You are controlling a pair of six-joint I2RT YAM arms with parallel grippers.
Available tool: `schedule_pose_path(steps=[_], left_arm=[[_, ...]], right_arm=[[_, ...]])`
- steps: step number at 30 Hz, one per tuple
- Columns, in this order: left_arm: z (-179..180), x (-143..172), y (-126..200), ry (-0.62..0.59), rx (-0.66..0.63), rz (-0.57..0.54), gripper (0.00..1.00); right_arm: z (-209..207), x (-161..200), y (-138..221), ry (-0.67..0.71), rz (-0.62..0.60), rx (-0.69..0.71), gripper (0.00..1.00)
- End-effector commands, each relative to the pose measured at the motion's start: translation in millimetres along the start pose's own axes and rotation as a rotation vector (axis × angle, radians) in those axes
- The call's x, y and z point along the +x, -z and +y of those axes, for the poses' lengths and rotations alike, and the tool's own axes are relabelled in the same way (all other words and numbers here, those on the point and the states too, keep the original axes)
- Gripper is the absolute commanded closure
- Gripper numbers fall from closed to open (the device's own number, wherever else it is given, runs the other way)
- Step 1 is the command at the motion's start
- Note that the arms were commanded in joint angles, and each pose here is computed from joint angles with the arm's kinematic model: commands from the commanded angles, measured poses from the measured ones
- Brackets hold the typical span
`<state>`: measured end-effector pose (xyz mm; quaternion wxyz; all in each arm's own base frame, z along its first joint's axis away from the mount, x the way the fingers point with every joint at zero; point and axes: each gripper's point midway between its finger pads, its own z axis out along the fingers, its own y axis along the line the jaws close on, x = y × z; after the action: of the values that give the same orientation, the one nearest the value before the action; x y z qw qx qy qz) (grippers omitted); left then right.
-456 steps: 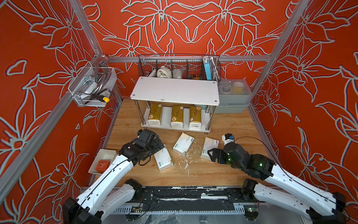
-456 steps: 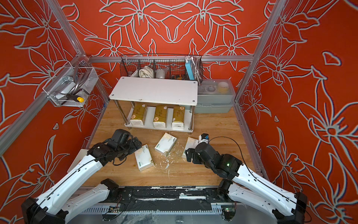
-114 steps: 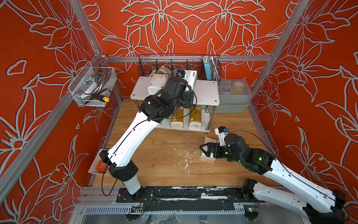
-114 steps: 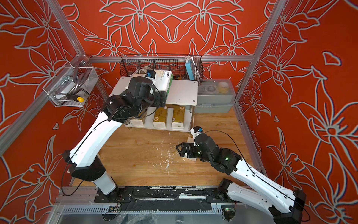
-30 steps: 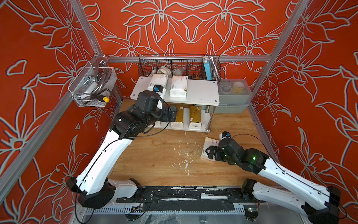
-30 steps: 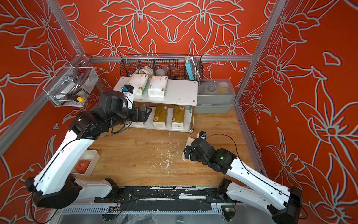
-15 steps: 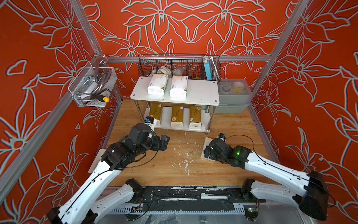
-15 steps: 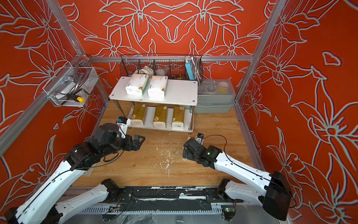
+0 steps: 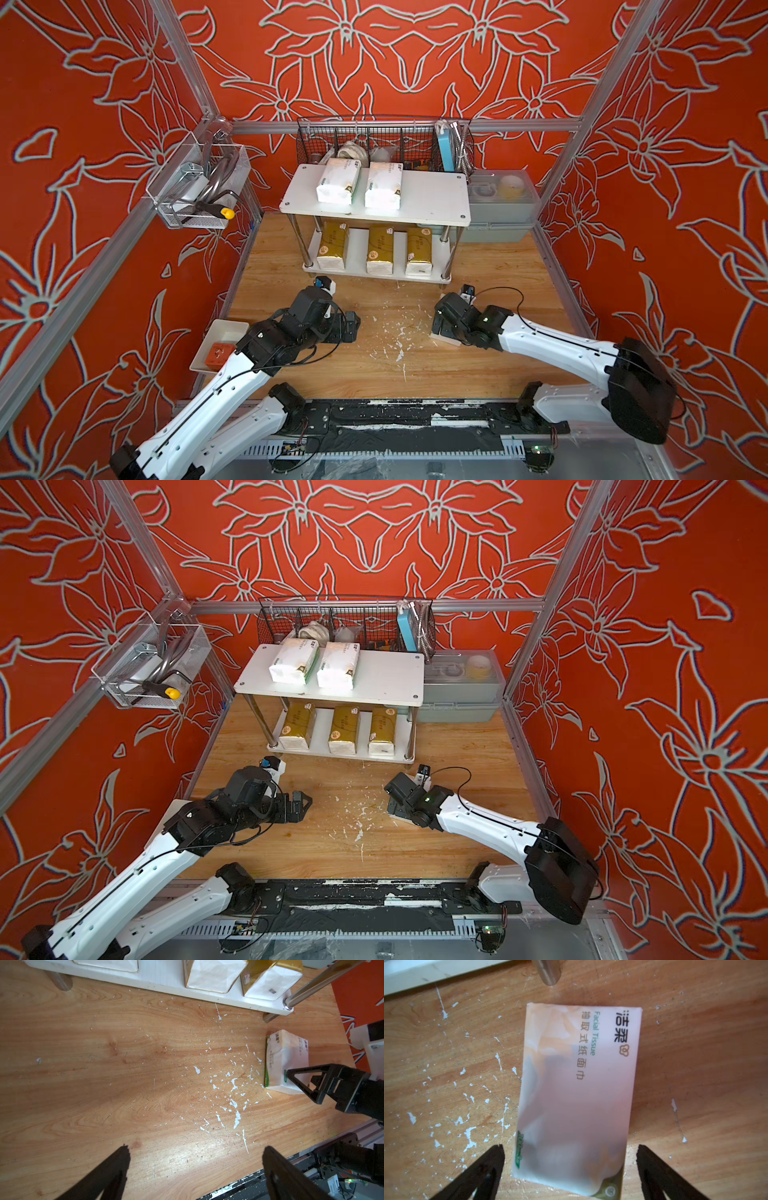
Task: Place the tissue boxes on the shelf by color
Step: Pick up the box of tissues from the center of the board.
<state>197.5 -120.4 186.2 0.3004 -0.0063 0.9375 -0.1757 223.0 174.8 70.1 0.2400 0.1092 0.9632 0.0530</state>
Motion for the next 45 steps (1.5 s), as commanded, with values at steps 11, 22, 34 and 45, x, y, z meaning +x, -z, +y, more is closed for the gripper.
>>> schedule_pose_path(steps=[11, 22, 34, 45], left_arm=[[-1.6, 9.0, -10.0, 0.003, 0.017, 0.03, 0.01], [-1.0, 14.9, -17.5, 0.006, 0.017, 0.056, 0.01], [-4.4, 17.6, -22.3, -0.003, 0.032, 0.077, 0.01], [-9.9, 22.3, -28.0, 0.004, 0.06, 0.108, 0.01]], right_arm=[[9.4, 10.1, -28.3, 0.033, 0.076, 0.013, 0.01], [-4.5, 26.2, -40.4, 0.04, 0.118, 0.041, 0.04], [-19.7, 33.5, -21.0, 0.0, 0.112, -0.012, 0.18], [-15.2, 38.6, 18.5, 0.03, 0.157, -0.137, 0.21]])
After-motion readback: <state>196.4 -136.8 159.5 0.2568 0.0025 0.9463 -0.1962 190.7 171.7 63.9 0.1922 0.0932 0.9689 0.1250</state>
